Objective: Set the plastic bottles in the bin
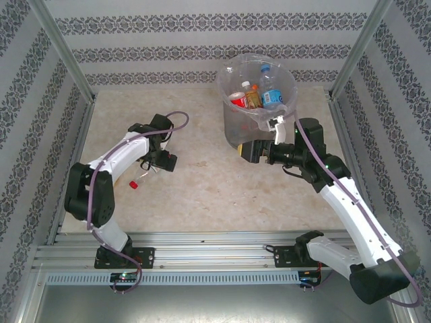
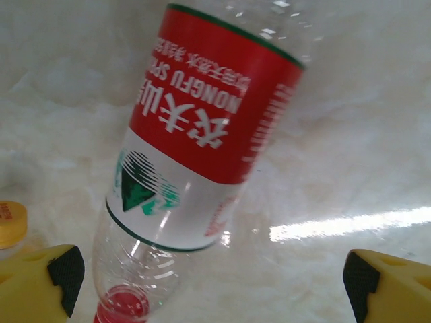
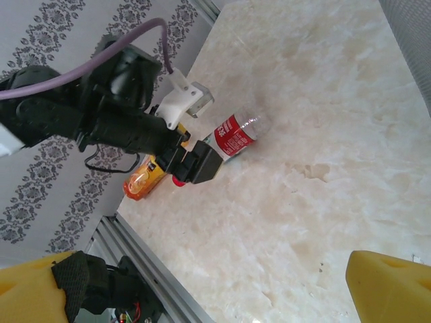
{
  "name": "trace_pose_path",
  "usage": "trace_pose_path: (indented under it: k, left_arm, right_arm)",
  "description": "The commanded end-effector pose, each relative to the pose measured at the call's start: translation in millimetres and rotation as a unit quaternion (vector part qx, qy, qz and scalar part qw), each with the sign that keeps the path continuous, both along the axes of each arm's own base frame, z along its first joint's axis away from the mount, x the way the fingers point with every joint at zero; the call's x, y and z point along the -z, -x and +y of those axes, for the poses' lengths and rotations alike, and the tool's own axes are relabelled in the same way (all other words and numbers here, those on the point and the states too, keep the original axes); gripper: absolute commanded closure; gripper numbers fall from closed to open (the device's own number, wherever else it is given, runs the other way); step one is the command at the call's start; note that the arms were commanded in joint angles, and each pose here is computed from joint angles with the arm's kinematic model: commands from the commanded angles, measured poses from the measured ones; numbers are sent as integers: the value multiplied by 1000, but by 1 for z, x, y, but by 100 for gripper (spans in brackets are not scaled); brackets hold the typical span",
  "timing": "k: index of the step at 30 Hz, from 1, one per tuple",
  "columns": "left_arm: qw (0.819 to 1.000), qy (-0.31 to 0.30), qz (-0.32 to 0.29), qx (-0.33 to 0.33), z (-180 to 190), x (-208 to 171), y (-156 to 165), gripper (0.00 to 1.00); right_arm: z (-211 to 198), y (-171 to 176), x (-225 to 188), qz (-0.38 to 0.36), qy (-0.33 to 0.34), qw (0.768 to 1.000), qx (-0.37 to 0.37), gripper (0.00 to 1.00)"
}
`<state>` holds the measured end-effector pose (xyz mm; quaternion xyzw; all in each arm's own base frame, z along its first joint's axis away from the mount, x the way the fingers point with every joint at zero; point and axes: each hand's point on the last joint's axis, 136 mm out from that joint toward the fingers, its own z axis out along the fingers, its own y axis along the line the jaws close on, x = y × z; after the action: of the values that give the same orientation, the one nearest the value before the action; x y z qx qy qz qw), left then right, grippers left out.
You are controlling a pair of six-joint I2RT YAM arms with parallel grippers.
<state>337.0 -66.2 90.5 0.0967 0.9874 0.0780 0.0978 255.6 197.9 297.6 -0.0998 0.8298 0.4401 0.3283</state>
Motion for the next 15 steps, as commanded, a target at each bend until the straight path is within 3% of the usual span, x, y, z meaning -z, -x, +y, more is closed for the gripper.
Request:
trace_pose_path:
  k: [1,7,15]
  left_arm:
    - [999,-41,30,-15,25,6,4,0]
    - [998,-14,57,-37,35,25,6,0]
    - [993,43,98,-38,19,41,20,0]
  right_arm:
    - [2,8,-3,-4,-8,1000,-7,2]
    - [-1,12,1,-2,0,1000,-5,2]
    - [-2,13,2,-1,-2,1000,-2,2]
